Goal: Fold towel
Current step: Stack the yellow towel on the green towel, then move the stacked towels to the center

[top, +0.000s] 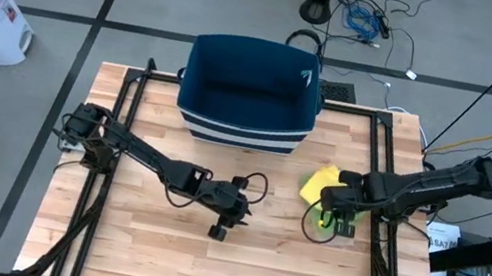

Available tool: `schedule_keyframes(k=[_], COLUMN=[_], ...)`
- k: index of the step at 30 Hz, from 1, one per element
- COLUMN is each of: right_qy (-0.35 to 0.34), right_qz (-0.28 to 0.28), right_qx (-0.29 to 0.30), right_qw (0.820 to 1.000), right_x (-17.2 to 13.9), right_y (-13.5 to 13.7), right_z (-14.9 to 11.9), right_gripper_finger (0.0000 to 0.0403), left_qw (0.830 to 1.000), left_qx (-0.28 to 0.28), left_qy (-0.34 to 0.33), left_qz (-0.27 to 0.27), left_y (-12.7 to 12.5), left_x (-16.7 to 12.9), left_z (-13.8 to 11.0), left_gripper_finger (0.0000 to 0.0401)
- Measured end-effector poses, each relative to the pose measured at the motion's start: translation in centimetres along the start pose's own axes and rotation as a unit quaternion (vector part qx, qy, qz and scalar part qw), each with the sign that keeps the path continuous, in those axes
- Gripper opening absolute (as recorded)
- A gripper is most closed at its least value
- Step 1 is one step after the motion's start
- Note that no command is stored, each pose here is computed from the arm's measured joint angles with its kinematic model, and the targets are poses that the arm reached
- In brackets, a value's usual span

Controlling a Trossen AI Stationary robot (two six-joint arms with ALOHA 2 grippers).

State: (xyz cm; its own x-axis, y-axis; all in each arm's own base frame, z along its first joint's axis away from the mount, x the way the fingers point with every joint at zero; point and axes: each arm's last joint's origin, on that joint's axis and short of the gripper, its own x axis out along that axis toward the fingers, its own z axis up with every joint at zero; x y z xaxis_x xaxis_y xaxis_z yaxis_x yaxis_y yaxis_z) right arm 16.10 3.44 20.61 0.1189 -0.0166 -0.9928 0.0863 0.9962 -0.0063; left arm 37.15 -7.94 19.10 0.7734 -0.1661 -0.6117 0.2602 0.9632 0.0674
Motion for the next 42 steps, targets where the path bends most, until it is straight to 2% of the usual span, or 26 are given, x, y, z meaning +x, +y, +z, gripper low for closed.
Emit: schedule_keyframes(k=[6, 18, 29, 37, 42], right_qy=[-0.016, -0.055, -0.106, -0.111, -0.116], right_qz=[0.058, 0.079, 0.081, 0.084, 0.043], right_qx=[-0.002, 0.011, 0.019, 0.028, 0.036], right_qw=[0.998, 0.995, 0.991, 0.99, 0.992], right_x=[0.5, 0.4, 0.2, 0.2, 0.6], right_y=[0.8, 2.1, 2.3, 2.4, 2.5], right_z=[1.1, 1.6, 2.5, 2.6, 2.7], right_gripper_finger=[0.012, 0.0192, 0.0196, 0.0197, 0.0197], left_qw=[1.0, 1.0, 1.0, 1.0, 1.0], left_qx=[-0.005, -0.013, -0.015, -0.013, -0.013], left_qy=[0.0, 0.0, 0.0, 0.0, -0.001], left_qz=[0.0, 0.001, 0.004, 0.004, 0.004], left_y=[0.0, 0.1, 0.4, 0.3, 0.3], left_x=[0.0, 0.0, 0.0, 0.0, 0.0], left_z=[0.0, 0.0, 0.0, 0.0, 0.0], left_gripper_finger=[0.0142, 0.0142, 0.0142, 0.0142, 0.0142])
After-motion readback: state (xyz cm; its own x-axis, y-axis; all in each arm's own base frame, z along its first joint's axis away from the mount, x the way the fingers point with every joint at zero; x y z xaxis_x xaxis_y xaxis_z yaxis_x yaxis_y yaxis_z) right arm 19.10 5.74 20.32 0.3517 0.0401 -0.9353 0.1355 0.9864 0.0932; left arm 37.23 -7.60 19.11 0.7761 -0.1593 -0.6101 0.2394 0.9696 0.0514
